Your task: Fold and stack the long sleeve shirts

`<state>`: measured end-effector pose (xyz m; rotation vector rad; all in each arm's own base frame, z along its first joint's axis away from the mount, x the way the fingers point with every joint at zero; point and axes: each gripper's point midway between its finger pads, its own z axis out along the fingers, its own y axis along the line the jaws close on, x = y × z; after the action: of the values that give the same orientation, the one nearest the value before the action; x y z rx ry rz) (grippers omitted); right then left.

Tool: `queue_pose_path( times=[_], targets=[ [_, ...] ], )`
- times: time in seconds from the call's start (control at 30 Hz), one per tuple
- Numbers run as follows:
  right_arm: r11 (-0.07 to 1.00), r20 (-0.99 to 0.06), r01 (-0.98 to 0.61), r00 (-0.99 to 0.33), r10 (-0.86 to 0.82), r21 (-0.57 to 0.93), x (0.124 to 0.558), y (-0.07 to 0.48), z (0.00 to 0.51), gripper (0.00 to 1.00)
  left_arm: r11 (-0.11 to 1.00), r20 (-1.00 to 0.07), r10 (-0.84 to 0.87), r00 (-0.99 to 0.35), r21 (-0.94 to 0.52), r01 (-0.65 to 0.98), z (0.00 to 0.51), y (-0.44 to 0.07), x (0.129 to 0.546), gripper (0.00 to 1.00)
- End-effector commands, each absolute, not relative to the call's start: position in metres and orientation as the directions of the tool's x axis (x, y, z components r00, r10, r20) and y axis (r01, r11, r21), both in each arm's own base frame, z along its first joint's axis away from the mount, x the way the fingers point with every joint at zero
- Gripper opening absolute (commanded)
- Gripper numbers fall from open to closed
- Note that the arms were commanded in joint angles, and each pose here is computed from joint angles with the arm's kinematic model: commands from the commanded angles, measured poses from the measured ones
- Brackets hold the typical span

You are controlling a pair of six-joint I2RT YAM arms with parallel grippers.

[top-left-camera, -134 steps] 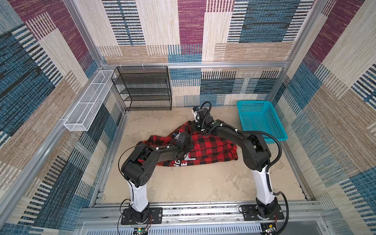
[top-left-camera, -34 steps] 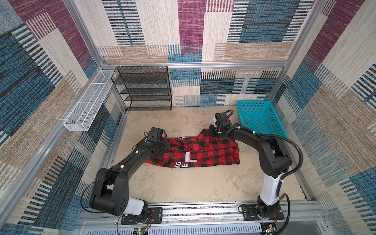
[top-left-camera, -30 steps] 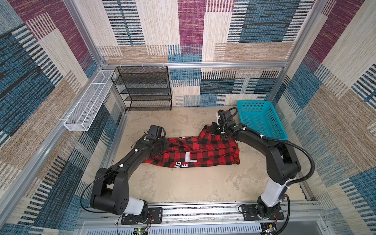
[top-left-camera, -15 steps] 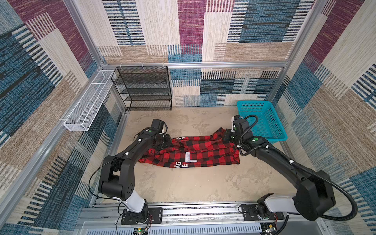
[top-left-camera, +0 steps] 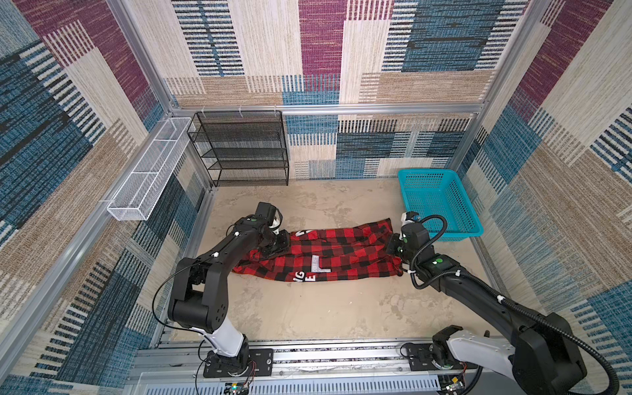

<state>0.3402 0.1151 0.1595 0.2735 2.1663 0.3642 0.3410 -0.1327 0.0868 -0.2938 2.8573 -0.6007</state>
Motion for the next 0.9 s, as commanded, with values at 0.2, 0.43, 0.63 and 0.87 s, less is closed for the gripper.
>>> queue_pose_path(
  times=[0.2, 0.43, 0.63, 0.87],
  targets=[
    [0.939, -0.790, 0.035, -0.532, 0.306, 0.341, 0.356, 0.117, 0.170, 0.07, 0.913, -0.159, -0.241, -0.957, -0.372, -0.168, 0.087, -0.122, 0.336, 0.00],
    [0.925, -0.746, 0.038, -0.578, 0.330, 0.379, 0.338, 0.118, 0.173, 0.33, 0.903, -0.187, -0.305, -0.934, -0.368, -0.221, 0.096, -0.109, 0.349, 0.00],
    [0.937, -0.696, 0.193, -0.629, 0.346, 0.291, 0.332, 0.096, 0.177, 0.54, 0.894, -0.216, -0.331, -0.919, -0.384, -0.232, 0.110, -0.106, 0.360, 0.00],
    [0.977, -0.636, 0.079, -0.748, 0.189, 0.198, 0.365, 0.125, 0.152, 0.54, 0.895, -0.220, -0.318, -0.922, -0.391, -0.215, 0.116, -0.108, 0.369, 0.00]
  ],
)
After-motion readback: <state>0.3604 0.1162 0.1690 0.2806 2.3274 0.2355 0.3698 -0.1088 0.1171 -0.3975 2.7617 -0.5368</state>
